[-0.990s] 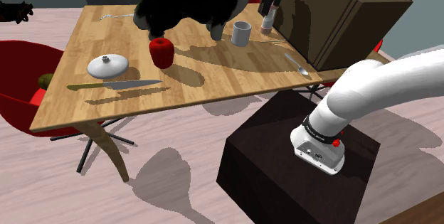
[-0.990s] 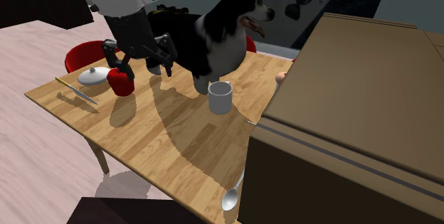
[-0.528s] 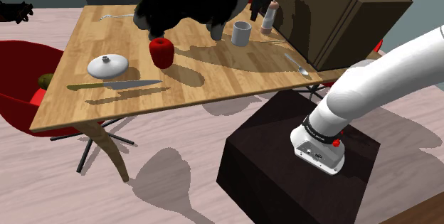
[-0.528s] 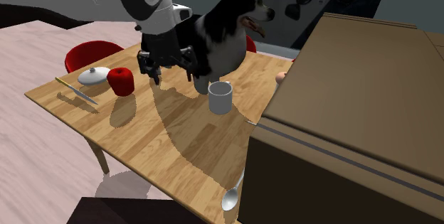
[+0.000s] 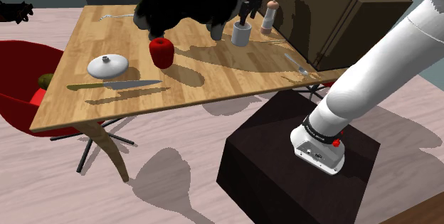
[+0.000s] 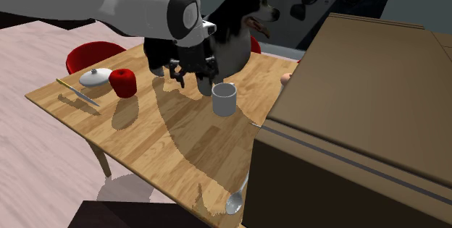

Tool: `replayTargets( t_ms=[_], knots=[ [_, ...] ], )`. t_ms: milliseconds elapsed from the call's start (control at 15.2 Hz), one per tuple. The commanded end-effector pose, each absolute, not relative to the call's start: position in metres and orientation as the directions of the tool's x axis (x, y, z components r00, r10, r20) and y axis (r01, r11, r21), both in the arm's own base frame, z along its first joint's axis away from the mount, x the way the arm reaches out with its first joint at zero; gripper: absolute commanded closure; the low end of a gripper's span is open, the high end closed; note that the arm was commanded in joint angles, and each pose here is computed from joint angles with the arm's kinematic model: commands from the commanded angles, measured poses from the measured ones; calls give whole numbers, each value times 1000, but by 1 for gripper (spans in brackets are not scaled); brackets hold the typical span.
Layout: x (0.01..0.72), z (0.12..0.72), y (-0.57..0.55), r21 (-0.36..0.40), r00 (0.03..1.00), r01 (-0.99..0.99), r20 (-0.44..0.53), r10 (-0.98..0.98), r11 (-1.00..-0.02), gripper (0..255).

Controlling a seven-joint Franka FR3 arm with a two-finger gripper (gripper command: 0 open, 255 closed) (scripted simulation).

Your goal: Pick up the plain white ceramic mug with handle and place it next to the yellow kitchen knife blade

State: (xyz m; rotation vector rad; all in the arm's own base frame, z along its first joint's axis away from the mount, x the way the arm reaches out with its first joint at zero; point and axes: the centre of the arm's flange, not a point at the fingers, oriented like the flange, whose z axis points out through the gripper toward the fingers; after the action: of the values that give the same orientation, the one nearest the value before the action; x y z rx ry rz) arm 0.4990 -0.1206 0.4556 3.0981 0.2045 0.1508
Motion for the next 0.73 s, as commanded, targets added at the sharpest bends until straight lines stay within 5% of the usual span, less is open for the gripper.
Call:
replayTargets(
  t_ms=[0, 660],
  knots=[
    [517, 436, -132, 36, 987, 129, 94, 132, -991, 0],
    [574, 371, -166, 24, 987, 125, 95, 127, -992, 0]
  ],
)
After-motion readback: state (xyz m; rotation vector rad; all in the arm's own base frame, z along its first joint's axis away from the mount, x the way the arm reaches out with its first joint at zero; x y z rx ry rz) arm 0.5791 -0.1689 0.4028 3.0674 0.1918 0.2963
